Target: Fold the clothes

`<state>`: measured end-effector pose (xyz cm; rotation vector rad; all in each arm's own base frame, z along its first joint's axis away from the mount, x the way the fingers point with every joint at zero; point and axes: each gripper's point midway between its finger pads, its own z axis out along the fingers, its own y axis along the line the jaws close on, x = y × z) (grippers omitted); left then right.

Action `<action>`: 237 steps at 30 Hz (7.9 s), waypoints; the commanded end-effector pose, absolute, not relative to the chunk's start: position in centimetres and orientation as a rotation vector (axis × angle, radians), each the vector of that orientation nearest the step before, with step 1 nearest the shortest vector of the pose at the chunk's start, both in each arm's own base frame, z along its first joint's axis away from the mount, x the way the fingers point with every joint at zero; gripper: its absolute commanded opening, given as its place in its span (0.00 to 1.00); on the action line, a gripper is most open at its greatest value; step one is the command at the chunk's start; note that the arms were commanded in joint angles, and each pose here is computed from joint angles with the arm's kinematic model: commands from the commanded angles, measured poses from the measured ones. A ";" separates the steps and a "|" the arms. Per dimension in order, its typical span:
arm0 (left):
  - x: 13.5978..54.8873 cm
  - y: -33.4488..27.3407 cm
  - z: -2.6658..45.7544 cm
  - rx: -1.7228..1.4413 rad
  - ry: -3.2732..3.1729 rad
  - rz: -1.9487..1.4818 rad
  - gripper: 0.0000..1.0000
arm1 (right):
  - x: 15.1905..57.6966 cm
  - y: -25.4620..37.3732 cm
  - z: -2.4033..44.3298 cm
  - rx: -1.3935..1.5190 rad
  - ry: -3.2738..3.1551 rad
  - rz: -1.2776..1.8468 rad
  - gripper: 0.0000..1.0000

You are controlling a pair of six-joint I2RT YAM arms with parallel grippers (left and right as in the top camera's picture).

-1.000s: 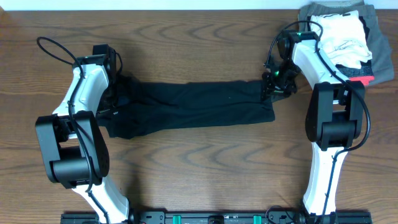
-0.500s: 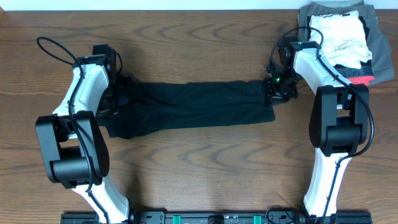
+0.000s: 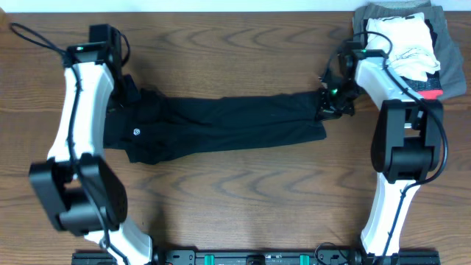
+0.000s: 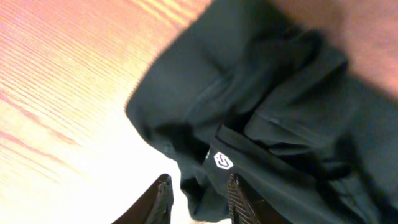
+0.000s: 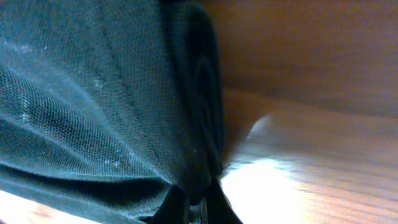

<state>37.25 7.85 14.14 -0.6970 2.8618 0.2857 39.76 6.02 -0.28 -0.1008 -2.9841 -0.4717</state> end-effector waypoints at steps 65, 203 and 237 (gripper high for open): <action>35.9 9.4 21.9 -0.735 2.629 0.254 0.43 | 38.0 32.0 12.0 0.921 -3.186 -0.714 0.31; 38.9 9.5 9.9 -0.265 2.814 -0.511 0.06 | 40.5 22.3 5.4 0.468 -3.222 -0.447 0.01; 41.0 3.0 15.7 -0.054 2.706 -0.340 0.06 | 39.4 23.9 3.0 0.335 -3.094 -0.902 0.01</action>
